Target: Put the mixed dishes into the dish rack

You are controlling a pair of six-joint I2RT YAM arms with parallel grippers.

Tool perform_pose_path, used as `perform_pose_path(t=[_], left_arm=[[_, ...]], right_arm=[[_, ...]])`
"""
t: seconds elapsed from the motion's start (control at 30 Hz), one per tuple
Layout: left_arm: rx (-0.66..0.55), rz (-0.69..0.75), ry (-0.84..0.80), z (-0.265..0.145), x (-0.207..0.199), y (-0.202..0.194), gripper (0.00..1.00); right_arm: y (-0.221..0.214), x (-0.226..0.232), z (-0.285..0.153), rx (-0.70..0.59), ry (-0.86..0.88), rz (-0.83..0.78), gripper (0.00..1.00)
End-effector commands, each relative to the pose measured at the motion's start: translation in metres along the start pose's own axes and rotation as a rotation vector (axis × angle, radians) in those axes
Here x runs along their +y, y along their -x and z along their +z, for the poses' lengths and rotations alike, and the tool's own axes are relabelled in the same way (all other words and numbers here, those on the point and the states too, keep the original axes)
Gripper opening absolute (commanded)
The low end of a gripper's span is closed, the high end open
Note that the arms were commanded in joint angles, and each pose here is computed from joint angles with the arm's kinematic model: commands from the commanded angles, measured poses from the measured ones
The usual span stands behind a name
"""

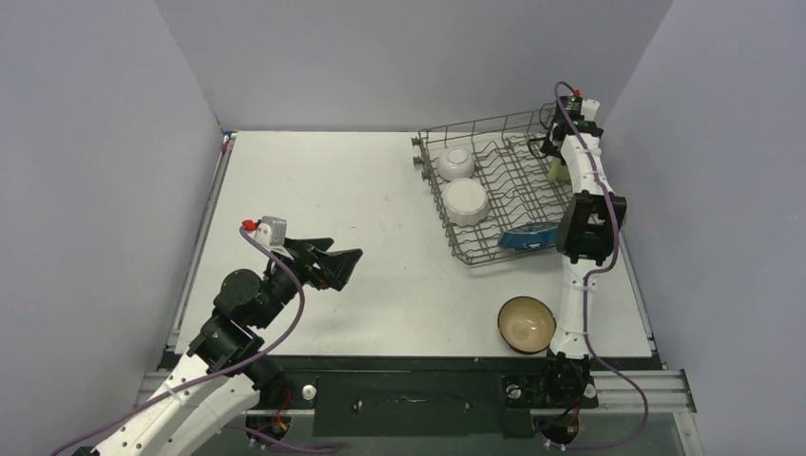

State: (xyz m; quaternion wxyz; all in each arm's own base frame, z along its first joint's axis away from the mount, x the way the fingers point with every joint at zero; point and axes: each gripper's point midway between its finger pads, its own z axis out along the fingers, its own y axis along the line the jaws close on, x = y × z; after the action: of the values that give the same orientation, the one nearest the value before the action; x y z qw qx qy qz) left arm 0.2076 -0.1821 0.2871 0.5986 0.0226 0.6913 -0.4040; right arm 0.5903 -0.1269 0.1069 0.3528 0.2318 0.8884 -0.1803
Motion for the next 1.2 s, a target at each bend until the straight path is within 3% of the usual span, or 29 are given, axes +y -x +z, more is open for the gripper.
perform_pose_path(t=[0.0,0.13,0.23,0.37,0.53,0.6,0.9,1.17], left_arm=[[-0.062,-0.018,-0.028,0.002,-0.008,0.015,0.96],[-0.06,-0.016,-0.025,0.001,-0.007,0.014,0.96],[-0.054,-0.016,-0.02,0.001,-0.005,0.012,0.96],[-0.052,-0.022,-0.023,0.002,-0.006,0.011,0.96],[-0.043,-0.037,-0.026,0.003,-0.006,0.008,0.96],[-0.031,-0.044,-0.027,0.004,-0.005,0.004,0.96],[0.1,-0.092,-0.019,0.006,-0.001,-0.028,0.96],[0.172,-0.137,-0.014,0.004,0.0,-0.046,0.96]], right_arm=[[0.045,0.004,-0.011,-0.141,0.007,0.038,0.0],[0.035,0.008,-0.001,-0.122,-0.001,0.017,0.02],[0.029,0.01,0.003,-0.11,-0.004,-0.001,0.13],[0.027,0.011,0.002,-0.105,-0.005,-0.018,0.38],[0.035,0.01,-0.018,-0.115,0.002,-0.037,0.78],[0.042,0.007,-0.03,-0.126,0.002,-0.033,0.83],[0.076,-0.017,-0.089,-0.186,0.005,0.022,0.88],[0.08,-0.03,-0.11,-0.189,0.002,0.039,0.89]])
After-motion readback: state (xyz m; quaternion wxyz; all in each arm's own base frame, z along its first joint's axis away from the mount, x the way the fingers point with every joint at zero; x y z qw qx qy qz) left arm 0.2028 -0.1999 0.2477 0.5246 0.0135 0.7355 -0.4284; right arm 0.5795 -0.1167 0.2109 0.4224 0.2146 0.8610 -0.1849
